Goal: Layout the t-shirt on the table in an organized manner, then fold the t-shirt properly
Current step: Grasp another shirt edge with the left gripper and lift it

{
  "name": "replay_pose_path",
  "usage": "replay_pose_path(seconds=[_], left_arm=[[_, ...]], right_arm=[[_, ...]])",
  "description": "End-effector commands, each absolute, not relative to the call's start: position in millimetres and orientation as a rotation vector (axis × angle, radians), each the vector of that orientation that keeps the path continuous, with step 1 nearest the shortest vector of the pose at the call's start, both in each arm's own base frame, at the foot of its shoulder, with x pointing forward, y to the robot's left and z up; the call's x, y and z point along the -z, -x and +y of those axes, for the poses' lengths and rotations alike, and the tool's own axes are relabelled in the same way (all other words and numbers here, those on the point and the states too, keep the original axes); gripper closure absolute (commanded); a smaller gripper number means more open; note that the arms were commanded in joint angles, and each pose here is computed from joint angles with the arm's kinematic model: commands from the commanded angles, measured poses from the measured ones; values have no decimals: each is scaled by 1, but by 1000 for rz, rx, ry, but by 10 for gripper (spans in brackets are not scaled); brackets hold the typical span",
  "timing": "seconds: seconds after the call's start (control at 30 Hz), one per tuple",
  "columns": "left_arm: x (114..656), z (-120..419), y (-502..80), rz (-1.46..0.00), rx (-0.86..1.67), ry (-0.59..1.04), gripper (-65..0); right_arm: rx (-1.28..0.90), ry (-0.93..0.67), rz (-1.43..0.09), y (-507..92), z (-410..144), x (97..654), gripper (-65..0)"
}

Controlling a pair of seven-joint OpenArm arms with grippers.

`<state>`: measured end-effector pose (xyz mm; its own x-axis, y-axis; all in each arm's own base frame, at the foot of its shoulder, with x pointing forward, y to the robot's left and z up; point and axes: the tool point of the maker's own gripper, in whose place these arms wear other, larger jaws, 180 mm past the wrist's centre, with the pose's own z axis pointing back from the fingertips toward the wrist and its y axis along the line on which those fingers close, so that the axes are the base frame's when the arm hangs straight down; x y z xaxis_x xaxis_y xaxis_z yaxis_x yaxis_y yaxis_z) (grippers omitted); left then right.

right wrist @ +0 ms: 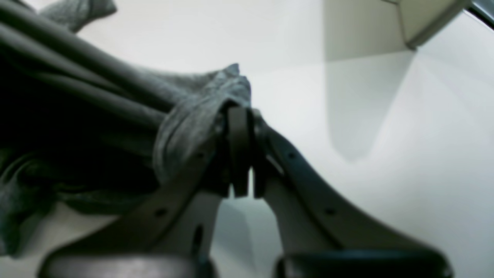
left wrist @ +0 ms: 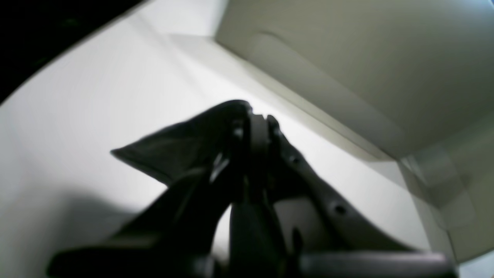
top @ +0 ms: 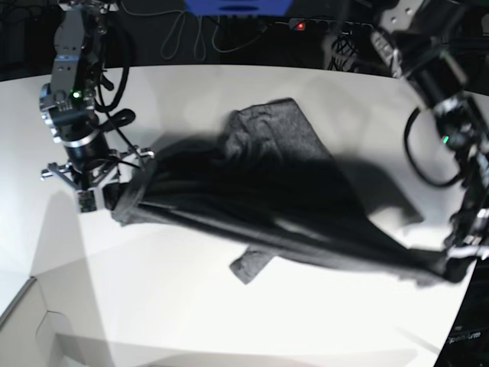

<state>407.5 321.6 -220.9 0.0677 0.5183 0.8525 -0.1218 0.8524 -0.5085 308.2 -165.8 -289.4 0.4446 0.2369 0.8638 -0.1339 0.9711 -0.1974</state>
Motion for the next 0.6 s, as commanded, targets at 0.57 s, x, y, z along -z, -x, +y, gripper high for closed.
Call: replay_pose_path(seconds=[0.57], left_arm=[[126, 393, -249, -1731, -532, 175, -3]], right_arm=[[-302, -228, -1722, -257, -92, 205, 0]])
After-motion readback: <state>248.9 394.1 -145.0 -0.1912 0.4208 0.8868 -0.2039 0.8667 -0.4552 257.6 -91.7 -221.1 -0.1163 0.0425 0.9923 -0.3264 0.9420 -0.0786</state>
